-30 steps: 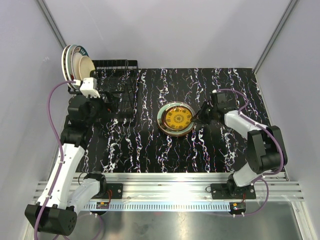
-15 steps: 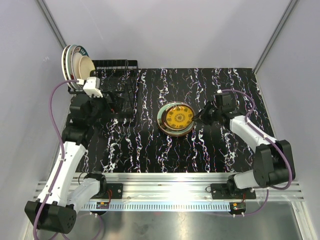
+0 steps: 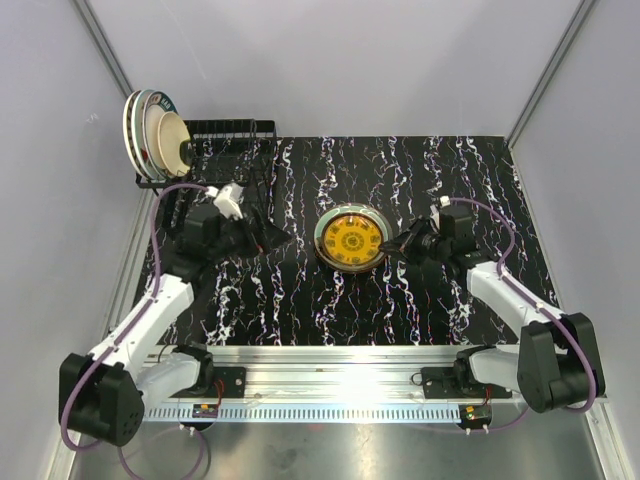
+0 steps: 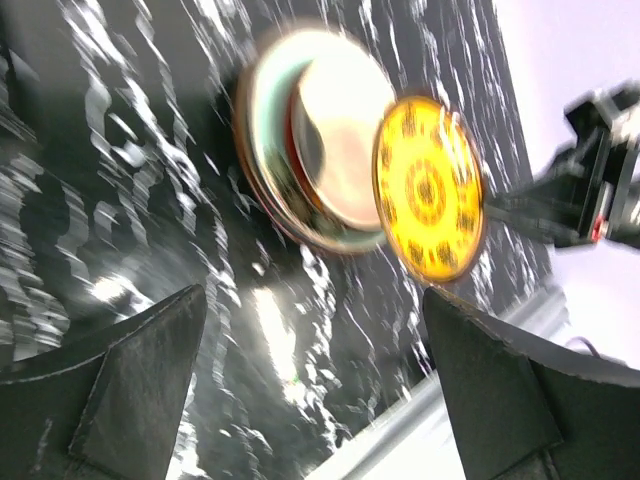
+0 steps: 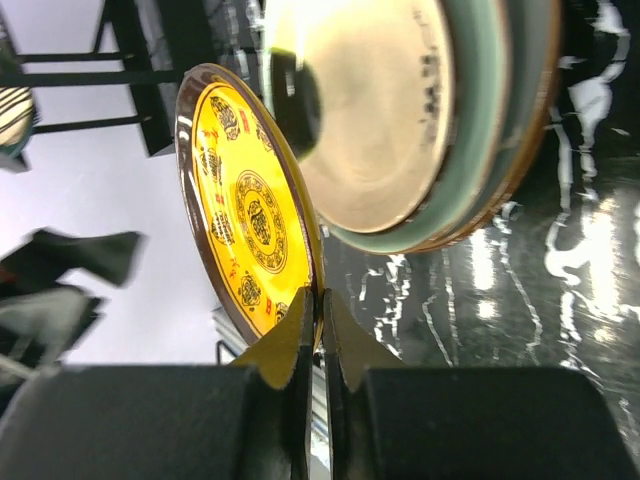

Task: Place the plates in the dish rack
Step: Grab a plate with the right arm, then pass the plate from the right arm to the left

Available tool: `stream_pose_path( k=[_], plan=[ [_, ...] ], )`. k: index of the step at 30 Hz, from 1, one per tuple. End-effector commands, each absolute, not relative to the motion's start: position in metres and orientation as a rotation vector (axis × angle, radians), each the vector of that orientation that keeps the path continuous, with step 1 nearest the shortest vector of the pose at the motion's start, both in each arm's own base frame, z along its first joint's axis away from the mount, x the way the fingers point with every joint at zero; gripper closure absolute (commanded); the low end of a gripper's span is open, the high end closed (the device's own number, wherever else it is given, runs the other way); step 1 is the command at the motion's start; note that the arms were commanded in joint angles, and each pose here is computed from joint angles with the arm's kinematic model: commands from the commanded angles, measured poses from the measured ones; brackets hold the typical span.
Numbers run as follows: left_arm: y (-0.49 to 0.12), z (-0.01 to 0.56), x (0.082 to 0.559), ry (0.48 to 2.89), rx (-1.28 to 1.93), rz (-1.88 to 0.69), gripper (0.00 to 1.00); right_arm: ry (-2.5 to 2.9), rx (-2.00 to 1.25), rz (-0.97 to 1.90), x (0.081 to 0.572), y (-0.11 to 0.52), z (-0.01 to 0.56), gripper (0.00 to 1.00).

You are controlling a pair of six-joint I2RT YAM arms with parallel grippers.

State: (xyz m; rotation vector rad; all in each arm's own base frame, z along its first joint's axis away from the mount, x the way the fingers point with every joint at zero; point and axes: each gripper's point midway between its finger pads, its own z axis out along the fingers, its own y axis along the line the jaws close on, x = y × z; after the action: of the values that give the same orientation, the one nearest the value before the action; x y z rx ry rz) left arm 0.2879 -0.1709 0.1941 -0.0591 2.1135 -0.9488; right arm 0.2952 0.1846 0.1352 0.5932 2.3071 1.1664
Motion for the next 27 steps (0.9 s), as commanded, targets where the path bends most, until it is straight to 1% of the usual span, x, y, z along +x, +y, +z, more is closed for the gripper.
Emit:
stream_pose_path(
  k=[1,6,11,14,17,18,20,21,24,25,27],
  plan=[
    [-0.205,0.202,0.278,2.071,-0.05,-1.098,0.09,2.192,0.505,1.305,0.298,0.196,0.165,1.0],
    [-0.229,0.182,0.277,2.11,-0.09,-1.182,0.14,2.186,0.468,1.357,0.29,0.2,0.164,1.0],
    [-0.255,0.171,0.275,2.139,-0.063,-1.218,0.16,2.169,0.435,1.413,0.279,0.205,0.165,1.0],
    [-0.266,0.162,0.276,2.163,-0.072,-1.242,0.2,2.165,0.42,1.432,0.274,0.206,0.166,1.0],
    [-0.276,0.152,0.277,2.196,-0.074,-1.246,0.28,2.155,0.407,1.438,0.27,0.206,0.168,1.0],
    [-0.279,0.151,0.278,2.196,-0.073,-1.256,0.35,2.153,0.406,1.439,0.27,0.206,0.169,1.0],
    [-0.285,0.149,0.279,2.197,-0.082,-1.279,0.42,2.16,0.392,1.45,0.266,0.207,0.168,1.0],
    [-0.288,0.15,0.279,2.194,-0.076,-1.29,0.5,2.161,0.39,1.456,0.265,0.208,0.167,1.0],
    [-0.293,0.151,0.279,2.189,-0.08,-1.313,0.66,2.169,0.384,1.456,0.262,0.208,0.165,1.0],
    [-0.293,0.15,0.279,2.19,-0.085,-1.316,0.78,2.17,0.384,1.454,0.262,0.208,0.164,1.0],
    [-0.293,0.153,0.278,2.174,-0.086,-1.334,0.85,2.173,0.38,1.449,0.26,0.208,0.162,1.0]
  ],
)
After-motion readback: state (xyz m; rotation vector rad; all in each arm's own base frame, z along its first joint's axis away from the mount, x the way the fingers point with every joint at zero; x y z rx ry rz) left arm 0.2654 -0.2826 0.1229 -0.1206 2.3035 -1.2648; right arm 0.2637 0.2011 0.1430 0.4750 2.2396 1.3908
